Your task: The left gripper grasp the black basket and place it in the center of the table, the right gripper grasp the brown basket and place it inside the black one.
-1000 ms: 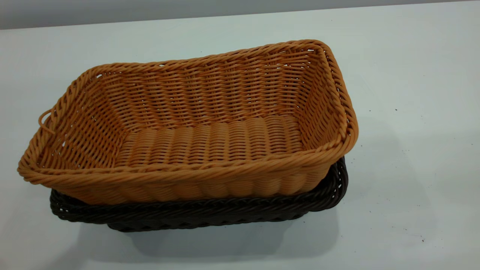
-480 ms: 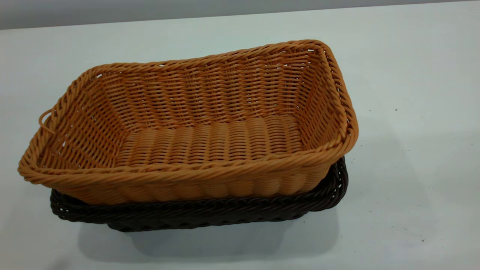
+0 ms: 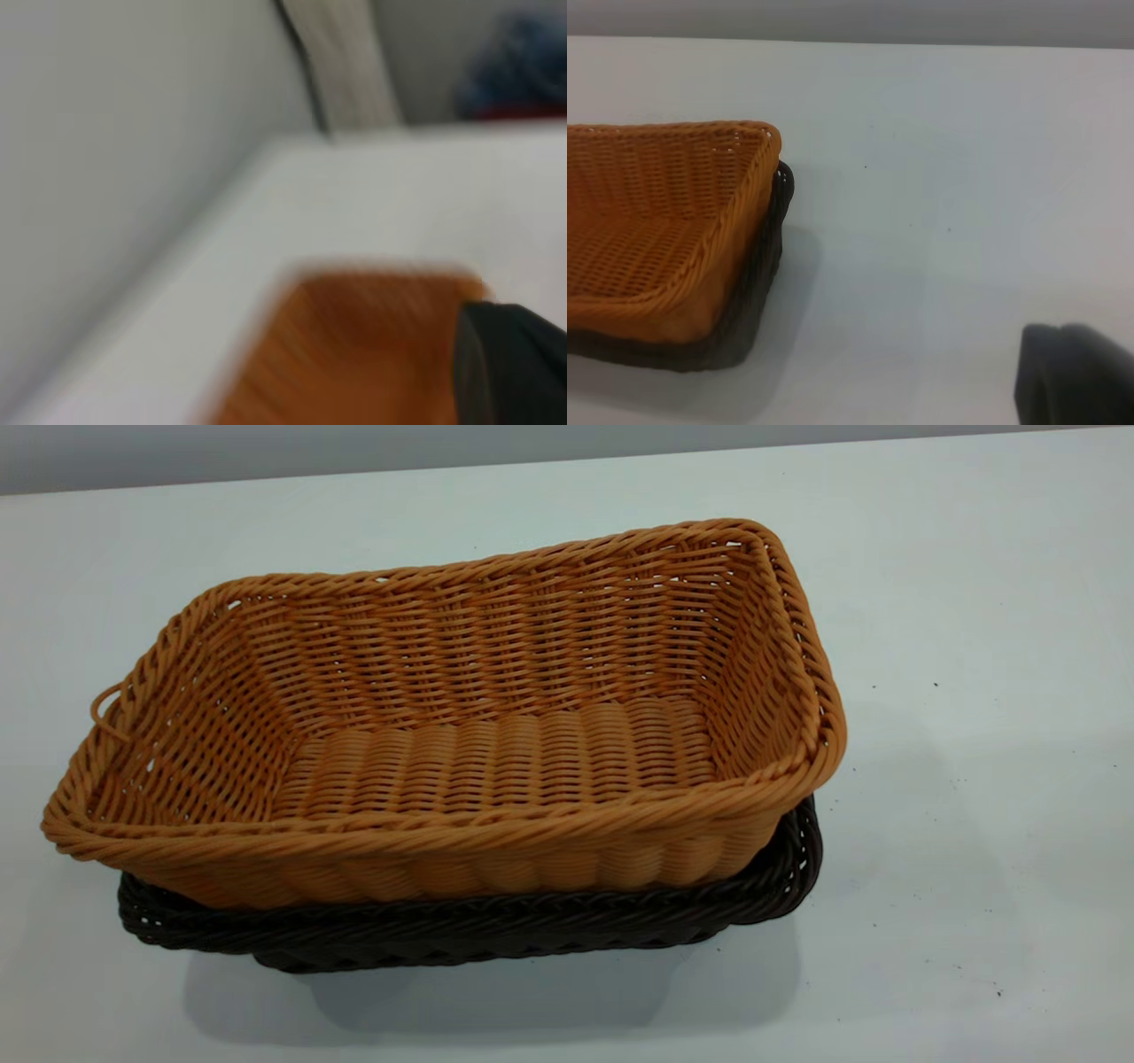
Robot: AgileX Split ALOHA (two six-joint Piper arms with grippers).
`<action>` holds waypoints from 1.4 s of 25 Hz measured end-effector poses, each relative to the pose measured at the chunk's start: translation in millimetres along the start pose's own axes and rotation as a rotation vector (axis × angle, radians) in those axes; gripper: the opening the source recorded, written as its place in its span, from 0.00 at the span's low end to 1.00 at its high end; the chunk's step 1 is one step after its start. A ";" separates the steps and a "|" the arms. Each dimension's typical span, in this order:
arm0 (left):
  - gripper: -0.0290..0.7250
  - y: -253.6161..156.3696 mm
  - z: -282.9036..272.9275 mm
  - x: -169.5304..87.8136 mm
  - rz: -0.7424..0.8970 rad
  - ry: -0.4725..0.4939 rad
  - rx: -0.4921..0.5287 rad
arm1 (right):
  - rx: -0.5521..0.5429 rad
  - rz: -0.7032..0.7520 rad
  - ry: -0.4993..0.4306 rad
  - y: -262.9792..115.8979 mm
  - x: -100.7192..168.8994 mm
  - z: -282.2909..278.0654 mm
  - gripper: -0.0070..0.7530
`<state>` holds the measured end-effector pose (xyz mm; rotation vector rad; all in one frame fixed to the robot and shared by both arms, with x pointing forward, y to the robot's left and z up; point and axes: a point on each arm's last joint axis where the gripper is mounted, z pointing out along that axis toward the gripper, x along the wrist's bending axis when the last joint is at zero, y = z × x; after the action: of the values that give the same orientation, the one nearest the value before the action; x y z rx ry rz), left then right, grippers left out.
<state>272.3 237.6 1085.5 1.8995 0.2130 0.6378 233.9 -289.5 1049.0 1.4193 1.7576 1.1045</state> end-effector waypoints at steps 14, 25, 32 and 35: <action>0.04 -46.7 -13.9 -7.7 -0.460 0.038 0.556 | 0.001 -0.001 0.000 -0.1 0.0 0.0 0.01; 0.04 -58.5 -23.0 -15.0 -0.438 0.090 0.489 | 0.001 -0.001 0.000 -0.1 0.0 0.0 0.01; 0.04 -57.9 -46.5 -27.0 -0.402 0.135 0.310 | 0.001 0.000 0.000 -0.1 0.0 0.0 0.01; 0.04 -58.5 -51.4 -29.4 -0.391 0.145 0.284 | 0.001 0.000 0.000 -0.1 0.0 0.0 0.01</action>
<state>229.2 290.6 1037.9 2.0029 0.7825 0.4953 233.9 -289.5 1049.0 1.4195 1.7584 1.1038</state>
